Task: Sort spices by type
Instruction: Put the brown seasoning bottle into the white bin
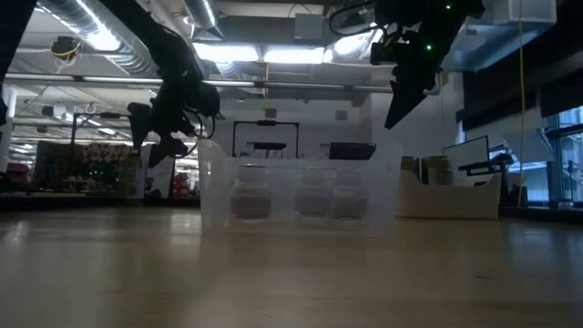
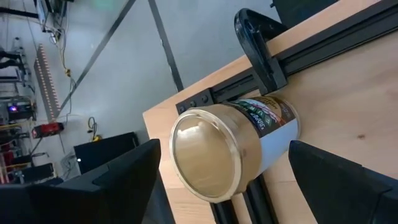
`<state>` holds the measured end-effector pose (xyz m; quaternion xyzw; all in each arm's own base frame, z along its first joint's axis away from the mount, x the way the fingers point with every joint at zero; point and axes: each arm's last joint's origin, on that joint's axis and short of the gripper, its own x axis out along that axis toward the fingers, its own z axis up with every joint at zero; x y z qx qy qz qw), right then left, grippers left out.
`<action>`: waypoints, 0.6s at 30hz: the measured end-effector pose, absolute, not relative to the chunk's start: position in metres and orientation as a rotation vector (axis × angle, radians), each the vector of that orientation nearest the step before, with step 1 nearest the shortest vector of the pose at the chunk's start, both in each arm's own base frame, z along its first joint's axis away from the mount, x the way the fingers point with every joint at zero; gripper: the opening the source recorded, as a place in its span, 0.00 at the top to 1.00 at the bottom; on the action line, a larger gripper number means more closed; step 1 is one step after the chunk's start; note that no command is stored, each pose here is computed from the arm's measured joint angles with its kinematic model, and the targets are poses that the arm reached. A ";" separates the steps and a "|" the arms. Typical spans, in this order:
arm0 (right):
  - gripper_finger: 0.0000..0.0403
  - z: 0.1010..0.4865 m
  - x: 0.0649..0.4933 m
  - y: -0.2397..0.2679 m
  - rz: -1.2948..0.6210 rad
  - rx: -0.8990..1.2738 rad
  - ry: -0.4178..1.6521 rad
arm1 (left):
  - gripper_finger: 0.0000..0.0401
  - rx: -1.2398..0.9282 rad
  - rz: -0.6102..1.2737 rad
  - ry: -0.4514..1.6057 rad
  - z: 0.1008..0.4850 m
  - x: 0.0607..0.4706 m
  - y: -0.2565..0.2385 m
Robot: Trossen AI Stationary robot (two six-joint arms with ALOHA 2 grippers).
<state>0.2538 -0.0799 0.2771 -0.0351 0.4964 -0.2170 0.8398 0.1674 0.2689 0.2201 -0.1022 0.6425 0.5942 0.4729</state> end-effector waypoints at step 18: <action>0.14 0.276 0.253 -0.078 -0.408 -0.032 1.059 | 0.15 -0.239 1.392 1.752 0.189 0.165 0.280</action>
